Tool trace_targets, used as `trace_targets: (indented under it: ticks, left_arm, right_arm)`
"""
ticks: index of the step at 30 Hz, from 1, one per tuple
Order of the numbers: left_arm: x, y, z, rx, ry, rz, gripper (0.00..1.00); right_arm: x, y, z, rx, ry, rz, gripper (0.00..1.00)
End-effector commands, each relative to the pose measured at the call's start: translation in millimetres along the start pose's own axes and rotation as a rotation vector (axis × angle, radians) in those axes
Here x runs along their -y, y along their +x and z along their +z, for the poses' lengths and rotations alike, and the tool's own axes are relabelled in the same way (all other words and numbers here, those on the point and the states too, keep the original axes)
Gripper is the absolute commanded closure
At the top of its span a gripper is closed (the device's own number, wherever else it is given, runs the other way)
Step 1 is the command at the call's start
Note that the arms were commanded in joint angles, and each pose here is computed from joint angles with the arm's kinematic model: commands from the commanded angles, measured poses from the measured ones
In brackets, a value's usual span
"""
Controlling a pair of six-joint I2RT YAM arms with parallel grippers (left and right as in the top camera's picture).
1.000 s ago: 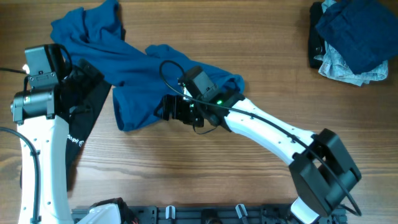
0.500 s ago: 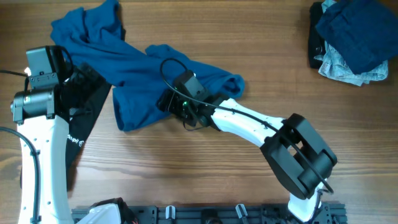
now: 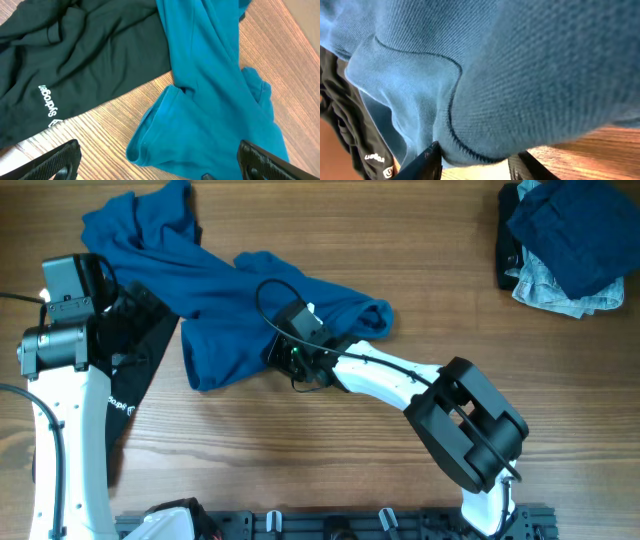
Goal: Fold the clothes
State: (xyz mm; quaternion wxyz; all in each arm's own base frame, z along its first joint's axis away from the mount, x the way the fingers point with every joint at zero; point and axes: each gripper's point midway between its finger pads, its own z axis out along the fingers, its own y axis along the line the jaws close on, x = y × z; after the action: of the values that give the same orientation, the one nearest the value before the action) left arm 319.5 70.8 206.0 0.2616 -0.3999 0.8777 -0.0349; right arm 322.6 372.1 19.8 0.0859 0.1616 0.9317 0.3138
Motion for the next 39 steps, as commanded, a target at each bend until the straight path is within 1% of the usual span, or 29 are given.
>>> trace_targets:
  ticks: [1, 4, 5, 7, 8, 9, 11, 13, 15, 16, 19, 22, 24, 27, 33, 36, 39]
  left_arm:
    - [0.7, -0.4, -0.1, -0.006, 0.007, -0.014, 0.00]
    - [0.6, -0.5, -0.1, -0.006, 0.007, -0.014, 0.00]
    - [0.7, -0.6, -0.1, -0.005, 0.007, -0.014, 0.00]
    - [0.7, -0.6, -0.1, -0.005, 0.007, -0.014, 0.00]
    - [0.7, -0.6, -0.1, -0.005, 0.007, -0.014, 0.00]
    - [0.6, -0.5, -0.1, -0.006, 0.007, -0.014, 0.00]
    - [-0.3, 0.8, -0.1, -0.011, 0.003, -0.014, 0.00]
    - [-1.9, 3.0, -0.1, -0.020, -0.004, -0.013, 0.00]
    - [-2.1, 4.0, -0.2, -0.024, -0.005, -0.012, 0.00]
    - [-0.4, 5.2, -0.2, -0.028, 0.002, -0.001, 0.00]
    - [6.3, 10.4, -0.6, -0.058, 0.041, 0.002, 0.00]
    - [14.2, 16.6, 0.5, -0.096, 0.086, 0.035, 0.00]
    - [21.6, 22.6, 7.9, -0.143, 0.118, 0.051, 0.00]
    - [29.2, 30.2, 33.6, -0.206, 0.109, 0.062, 0.00]
    - [64.1, 58.1, 87.2, -0.288, 0.113, 0.153, 0.00]
    - [82.9, 70.7, 108.8, -0.308, 0.138, 0.180, 0.00]
    - [96.6, 62.7, 126.1, -0.267, 0.174, 0.168, 0.00]
  right_arm:
    - [10.4, -2.3, 14.0, 0.020, 0.029, 0.004, 0.49]
    - [8.8, -3.2, 19.1, 0.021, 0.013, 0.004, 0.47]
    - [7.1, -3.9, 19.0, 0.024, 0.007, 0.002, 0.52]
    - [6.6, -4.2, 18.7, 0.025, 0.006, 0.001, 0.71]
    - [5.4, -3.7, 18.6, 0.020, 0.004, -0.009, 0.78]
    - [-2.8, -1.0, 14.6, -0.003, -0.013, -0.040, 0.96]
    - [-6.9, -7.9, 4.4, 0.023, 0.003, -0.067, 0.96]
    - [-5.8, -28.0, -20.8, 0.114, 0.074, -0.082, 0.96]
    - [-6.8, -58.3, -69.6, 0.246, 0.145, -0.084, 0.96]
    - [-6.8, -70.4, -94.8, 0.284, 0.148, -0.063, 0.96]
    - [0.9, -100.6, -159.4, 0.338, 0.132, -0.013, 0.96]
    - [20.3, -116.1, -215.5, 0.334, 0.113, 0.049, 0.96]
    - [44.8, -117.6, -243.2, 0.317, 0.142, 0.127, 0.96]
    - [85.9, -109.1, -271.2, 0.276, 0.236, 0.212, 0.96]
    - [114.2, -82.9, -300.4, 0.155, 0.243, 0.323, 0.96]
    - [137.0, -75.2, -312.5, 0.108, 0.282, 0.375, 0.96]
    - [167.0, -83.5, -331.8, 0.131, 0.311, 0.462, 0.96]
